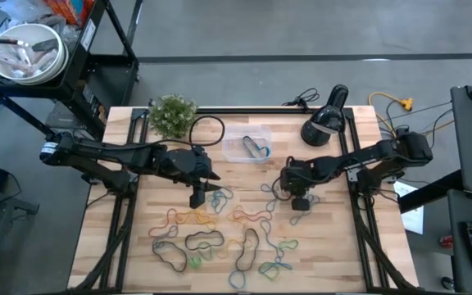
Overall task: Pick and place rubber bands into bin
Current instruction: Put the red rubberband into the transparent bin
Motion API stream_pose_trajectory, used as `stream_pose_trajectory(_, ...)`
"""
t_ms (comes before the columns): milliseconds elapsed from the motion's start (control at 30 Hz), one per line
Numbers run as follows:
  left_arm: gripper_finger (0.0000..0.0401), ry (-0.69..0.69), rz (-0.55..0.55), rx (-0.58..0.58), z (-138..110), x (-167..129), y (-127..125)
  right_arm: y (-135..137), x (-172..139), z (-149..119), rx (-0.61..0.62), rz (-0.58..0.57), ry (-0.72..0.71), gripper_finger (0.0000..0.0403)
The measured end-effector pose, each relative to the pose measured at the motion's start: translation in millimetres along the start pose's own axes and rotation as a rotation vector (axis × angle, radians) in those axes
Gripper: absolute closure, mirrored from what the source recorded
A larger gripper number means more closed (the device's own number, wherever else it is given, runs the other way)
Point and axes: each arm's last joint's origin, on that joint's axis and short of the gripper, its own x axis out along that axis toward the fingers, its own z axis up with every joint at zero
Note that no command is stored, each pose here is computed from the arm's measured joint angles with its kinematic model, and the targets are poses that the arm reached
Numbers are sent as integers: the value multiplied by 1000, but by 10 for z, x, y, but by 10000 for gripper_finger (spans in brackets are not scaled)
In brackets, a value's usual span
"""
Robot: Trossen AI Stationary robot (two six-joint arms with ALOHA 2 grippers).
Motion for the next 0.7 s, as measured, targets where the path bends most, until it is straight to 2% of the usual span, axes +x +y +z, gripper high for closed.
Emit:
stream_pose_trajectory(200,269,-6,-2,0,6,0,-2,10,-345,184,15,16,-157,394)
stream_pose_trajectory(400,269,-21,-7,1,19,0,-6,15,-891,440,-9,12,-384,394)
stream_pose_trajectory(567,269,-21,-7,2,20,0,-6,-7,-1354,666,-36,-105,-555,394)
stream_pose_trajectory(700,269,-21,-7,2,20,0,-7,-34,-1614,838,-83,-230,-635,394)
